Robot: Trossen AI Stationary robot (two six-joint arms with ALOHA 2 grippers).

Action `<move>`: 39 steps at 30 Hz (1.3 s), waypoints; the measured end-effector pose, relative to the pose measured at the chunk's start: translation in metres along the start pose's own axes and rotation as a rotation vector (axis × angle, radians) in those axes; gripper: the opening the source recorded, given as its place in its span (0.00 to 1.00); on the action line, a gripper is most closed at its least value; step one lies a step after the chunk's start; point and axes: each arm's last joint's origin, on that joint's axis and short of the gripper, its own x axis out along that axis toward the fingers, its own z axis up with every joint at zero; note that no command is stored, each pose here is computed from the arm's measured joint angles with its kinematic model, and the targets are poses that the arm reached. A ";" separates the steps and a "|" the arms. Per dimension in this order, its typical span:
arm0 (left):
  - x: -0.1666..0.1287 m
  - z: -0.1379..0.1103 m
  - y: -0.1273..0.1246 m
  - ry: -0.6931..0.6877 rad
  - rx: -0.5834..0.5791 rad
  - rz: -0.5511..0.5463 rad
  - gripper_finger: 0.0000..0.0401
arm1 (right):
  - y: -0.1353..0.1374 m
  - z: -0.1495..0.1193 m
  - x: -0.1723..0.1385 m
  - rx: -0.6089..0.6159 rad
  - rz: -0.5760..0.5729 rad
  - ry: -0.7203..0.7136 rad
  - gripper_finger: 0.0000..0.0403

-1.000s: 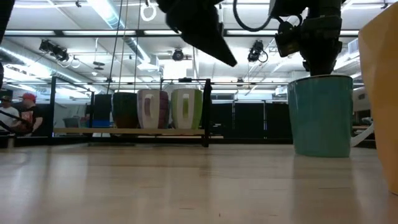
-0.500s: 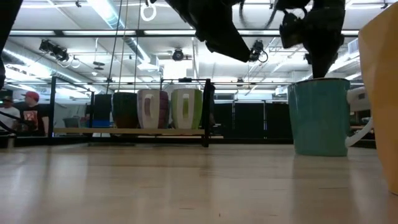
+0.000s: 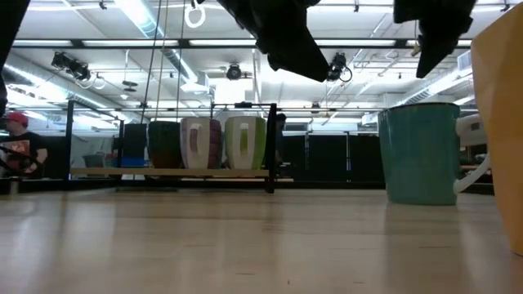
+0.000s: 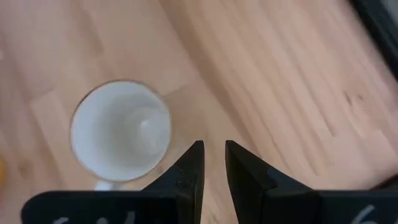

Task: Place coffee mugs
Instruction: Put the light blue mug on the shelf

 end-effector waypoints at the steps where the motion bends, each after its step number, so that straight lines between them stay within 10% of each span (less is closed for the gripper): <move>1: 0.000 0.001 0.003 -0.012 -0.018 0.008 0.39 | -0.001 -0.005 -0.001 0.021 0.002 -0.031 0.18; 9: 0.005 0.009 0.026 -0.139 -0.177 0.081 0.35 | -0.005 -0.023 -0.011 0.223 -0.034 -0.217 0.18; 39: 0.065 0.039 0.029 -0.055 -0.427 0.062 0.38 | 0.020 -0.088 0.025 0.016 -0.379 -0.897 0.08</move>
